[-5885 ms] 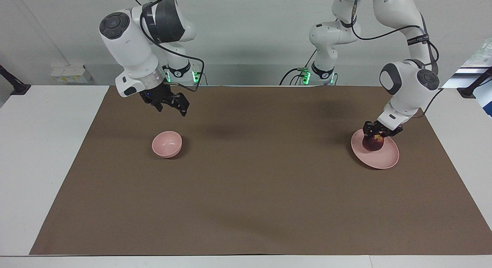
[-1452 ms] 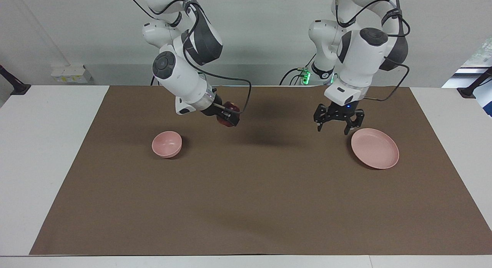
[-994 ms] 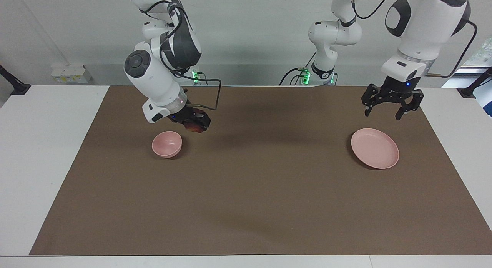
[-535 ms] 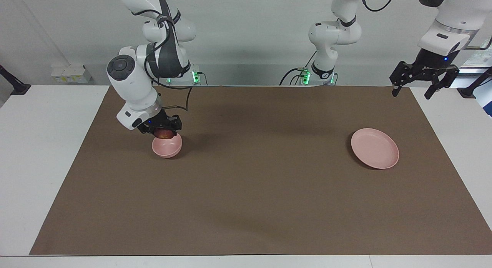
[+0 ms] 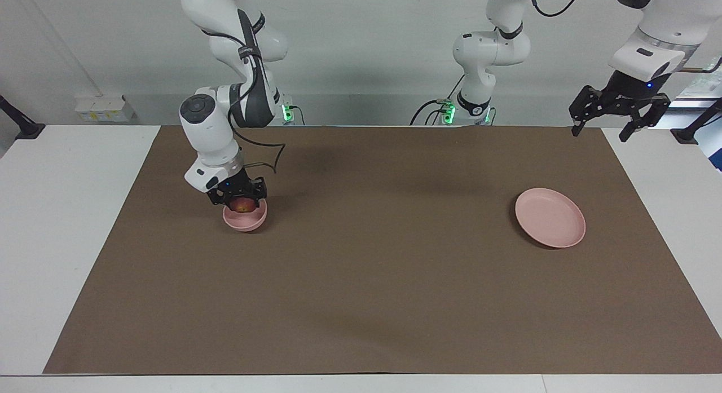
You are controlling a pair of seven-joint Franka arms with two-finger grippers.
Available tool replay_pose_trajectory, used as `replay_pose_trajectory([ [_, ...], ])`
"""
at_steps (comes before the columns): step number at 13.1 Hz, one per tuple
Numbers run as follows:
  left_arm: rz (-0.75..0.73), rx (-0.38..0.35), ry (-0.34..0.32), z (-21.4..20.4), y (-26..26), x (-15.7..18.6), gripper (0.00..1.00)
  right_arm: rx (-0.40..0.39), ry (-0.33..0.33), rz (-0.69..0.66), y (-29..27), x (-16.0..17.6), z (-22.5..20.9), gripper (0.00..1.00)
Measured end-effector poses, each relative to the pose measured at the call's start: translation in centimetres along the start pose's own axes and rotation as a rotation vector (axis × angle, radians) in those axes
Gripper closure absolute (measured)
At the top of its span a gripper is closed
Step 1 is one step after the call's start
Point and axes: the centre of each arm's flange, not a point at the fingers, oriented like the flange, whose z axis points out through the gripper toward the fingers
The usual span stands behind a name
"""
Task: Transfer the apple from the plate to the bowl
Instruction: 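Carry the apple with the right gripper over the pink bowl, then release the apple into the bowl and raise the right gripper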
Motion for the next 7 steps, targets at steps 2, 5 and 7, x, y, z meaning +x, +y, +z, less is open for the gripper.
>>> replay_pose_trajectory([
  [2,0.0,0.0,0.0,0.0,0.0,0.0,0.0,-0.001,0.009,0.001,0.0,-0.4,1.5,0.28],
  [5,0.0,0.0,-0.001,0.0,0.0,0.0,0.0,-0.002,0.021,0.009,0.5,0.1,1.4,0.09],
  [7,0.0,0.0,-0.001,0.0,0.0,0.0,0.0,-0.002,0.025,0.017,1.0,1.1,0.0,0.01],
])
